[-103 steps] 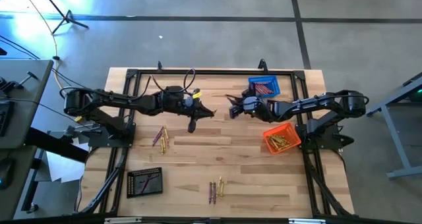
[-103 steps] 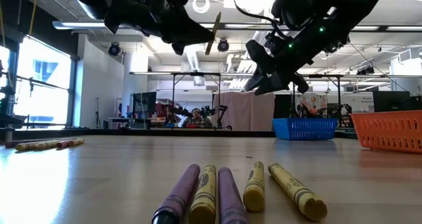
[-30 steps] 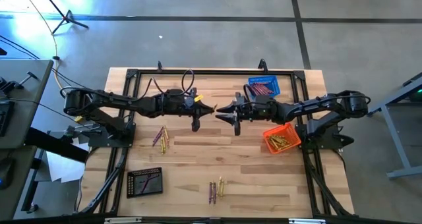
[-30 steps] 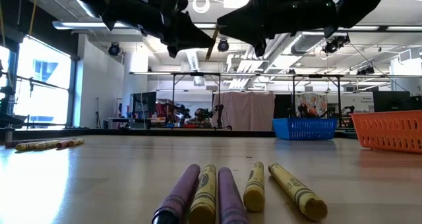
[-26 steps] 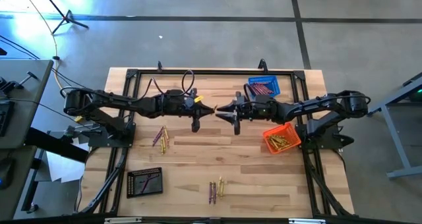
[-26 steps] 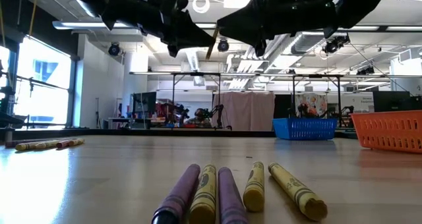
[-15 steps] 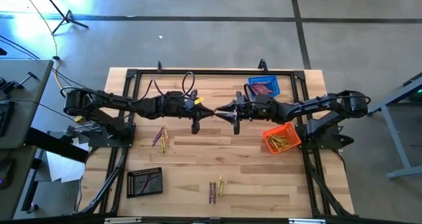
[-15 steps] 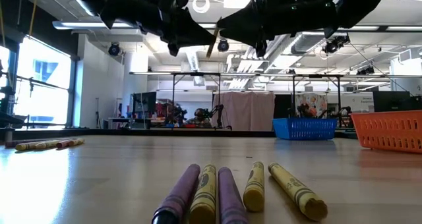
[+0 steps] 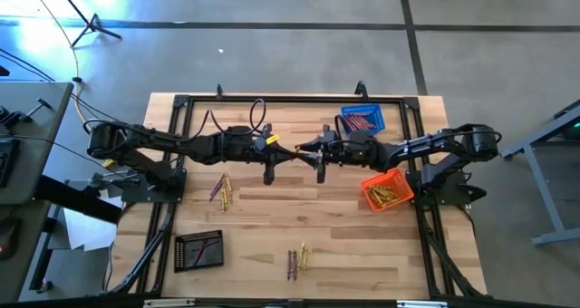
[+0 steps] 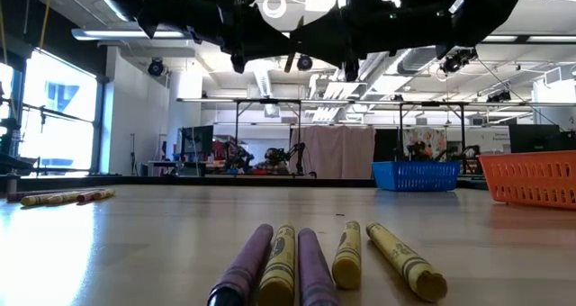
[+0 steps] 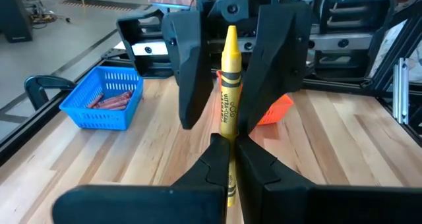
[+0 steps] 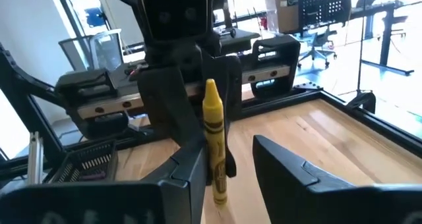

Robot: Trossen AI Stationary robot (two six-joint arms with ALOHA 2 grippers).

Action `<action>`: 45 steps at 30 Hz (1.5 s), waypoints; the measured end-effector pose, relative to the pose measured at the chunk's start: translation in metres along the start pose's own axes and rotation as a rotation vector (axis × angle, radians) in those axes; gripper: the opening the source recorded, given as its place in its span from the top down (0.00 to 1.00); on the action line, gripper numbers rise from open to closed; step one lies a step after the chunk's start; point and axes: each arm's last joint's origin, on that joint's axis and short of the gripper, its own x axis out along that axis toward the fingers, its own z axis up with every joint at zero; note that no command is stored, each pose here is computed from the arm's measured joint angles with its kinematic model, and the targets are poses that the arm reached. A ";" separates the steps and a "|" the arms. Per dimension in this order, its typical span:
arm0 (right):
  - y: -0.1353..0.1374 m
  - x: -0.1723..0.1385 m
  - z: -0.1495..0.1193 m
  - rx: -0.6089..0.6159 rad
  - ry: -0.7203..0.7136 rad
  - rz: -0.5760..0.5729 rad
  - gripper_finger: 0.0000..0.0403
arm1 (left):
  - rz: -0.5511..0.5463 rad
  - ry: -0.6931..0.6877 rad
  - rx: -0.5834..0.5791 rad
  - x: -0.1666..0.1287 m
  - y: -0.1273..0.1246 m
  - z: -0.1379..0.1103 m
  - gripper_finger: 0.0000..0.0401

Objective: Sort crayons
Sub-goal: Put the yellow crayon into the orange basket

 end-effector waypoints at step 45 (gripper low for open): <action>-0.009 -0.098 0.024 0.201 0.490 -0.333 0.97 | 0.148 -0.014 0.062 -0.001 0.004 0.001 0.75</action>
